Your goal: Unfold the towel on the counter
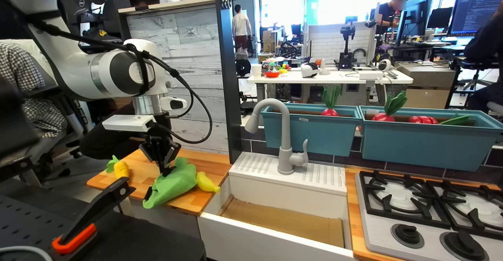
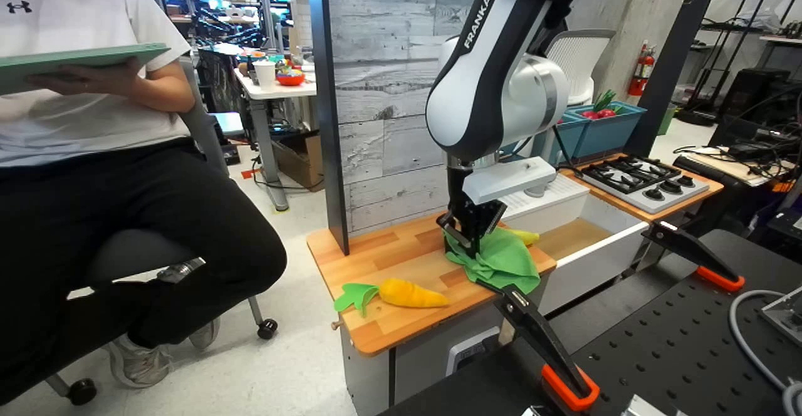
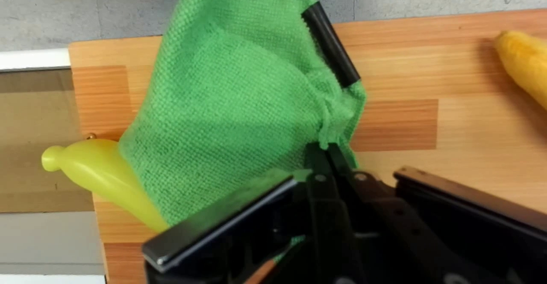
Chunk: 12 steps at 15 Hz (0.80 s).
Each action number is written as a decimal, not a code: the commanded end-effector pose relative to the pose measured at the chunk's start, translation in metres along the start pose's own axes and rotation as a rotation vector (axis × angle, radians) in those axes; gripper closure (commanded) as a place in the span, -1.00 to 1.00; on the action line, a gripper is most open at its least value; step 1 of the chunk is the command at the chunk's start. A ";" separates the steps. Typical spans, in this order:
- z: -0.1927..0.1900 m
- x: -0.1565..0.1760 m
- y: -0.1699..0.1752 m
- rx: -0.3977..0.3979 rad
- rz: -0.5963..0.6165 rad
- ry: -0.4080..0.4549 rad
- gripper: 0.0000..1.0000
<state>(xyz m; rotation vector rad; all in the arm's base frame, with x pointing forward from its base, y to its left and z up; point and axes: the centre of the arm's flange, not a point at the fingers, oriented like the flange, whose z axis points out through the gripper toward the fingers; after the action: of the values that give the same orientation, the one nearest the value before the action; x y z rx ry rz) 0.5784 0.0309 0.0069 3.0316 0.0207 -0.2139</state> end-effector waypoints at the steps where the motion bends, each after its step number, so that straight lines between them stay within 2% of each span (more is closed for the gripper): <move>1: -0.024 -0.001 0.000 0.005 -0.012 0.031 0.98; 6: -0.073 0.001 -0.009 -0.007 -0.028 0.096 0.98; 12: -0.119 0.012 -0.048 -0.038 -0.089 0.153 0.98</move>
<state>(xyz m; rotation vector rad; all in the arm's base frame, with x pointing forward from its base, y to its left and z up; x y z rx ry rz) 0.6084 0.0727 0.0958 3.0410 0.1240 -0.0075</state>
